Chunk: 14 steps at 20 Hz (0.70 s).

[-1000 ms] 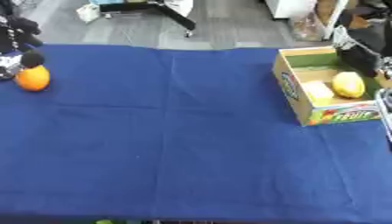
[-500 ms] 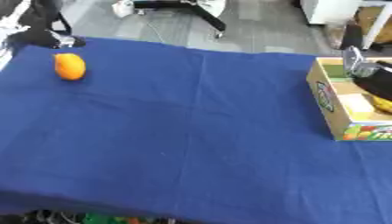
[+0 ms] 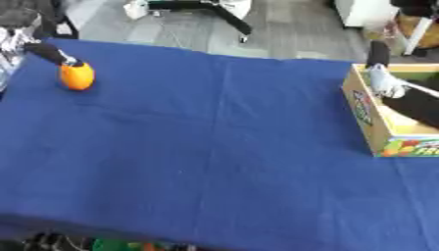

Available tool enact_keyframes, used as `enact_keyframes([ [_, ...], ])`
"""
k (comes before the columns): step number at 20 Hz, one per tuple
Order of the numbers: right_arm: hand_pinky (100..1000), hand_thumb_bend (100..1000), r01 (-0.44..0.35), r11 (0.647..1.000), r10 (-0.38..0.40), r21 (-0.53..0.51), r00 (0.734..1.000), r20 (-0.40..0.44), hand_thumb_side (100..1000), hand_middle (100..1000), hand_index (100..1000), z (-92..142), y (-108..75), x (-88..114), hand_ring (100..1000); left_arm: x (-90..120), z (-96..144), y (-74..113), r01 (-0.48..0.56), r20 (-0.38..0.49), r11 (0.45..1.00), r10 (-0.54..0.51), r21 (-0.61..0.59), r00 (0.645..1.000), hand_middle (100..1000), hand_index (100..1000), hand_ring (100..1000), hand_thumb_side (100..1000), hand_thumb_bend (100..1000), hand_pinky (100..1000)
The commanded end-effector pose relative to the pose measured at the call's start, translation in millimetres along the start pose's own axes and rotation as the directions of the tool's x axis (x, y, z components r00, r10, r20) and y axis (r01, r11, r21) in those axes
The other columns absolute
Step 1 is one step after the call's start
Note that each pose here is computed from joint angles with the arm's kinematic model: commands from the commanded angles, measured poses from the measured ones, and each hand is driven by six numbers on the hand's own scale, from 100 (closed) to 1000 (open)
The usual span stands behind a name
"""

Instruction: Pick up the objects with one hand, pass them to the other hand, and then place them into the box on the other side of the table.

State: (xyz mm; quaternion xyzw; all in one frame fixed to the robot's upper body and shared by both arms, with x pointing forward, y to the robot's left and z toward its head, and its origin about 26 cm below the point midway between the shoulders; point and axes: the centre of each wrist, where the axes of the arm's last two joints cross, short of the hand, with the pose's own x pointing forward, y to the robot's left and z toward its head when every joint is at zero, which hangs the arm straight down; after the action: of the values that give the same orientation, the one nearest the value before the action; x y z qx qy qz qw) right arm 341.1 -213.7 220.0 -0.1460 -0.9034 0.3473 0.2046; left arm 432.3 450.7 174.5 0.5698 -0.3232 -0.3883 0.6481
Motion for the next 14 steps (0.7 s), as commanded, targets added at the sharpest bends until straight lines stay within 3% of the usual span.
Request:
enact_keyframes([
  [1,830,100,0.004,1.0,-0.004,0.0,1.0,0.017,247,825,946,-5,-3.7,1,831,-9,-5,5.8,0.006,-0.068,1.0,-0.006,0.003,0.998,650,769,618,359,659,657],
  [4,830,100,0.01,1.0,-0.01,0.0,1.0,0.014,248,825,947,-4,-2.8,1,832,-12,-7,-1.6,-0.002,-0.107,1.0,0.004,0.024,0.994,612,735,588,349,577,614],
  [10,831,100,0.024,1.0,-0.024,0.0,1.0,0.011,256,825,950,-4,-0.4,0,833,-16,-9,-12.6,-0.011,-0.18,0.993,0.031,0.114,0.983,625,746,596,362,547,627],
  [14,831,100,0.033,0.999,-0.033,-0.001,0.999,0.011,260,825,951,-4,1.1,0,834,-17,-10,-22.5,-0.02,-0.216,0.994,0.043,0.108,0.975,626,747,600,359,506,626],
])
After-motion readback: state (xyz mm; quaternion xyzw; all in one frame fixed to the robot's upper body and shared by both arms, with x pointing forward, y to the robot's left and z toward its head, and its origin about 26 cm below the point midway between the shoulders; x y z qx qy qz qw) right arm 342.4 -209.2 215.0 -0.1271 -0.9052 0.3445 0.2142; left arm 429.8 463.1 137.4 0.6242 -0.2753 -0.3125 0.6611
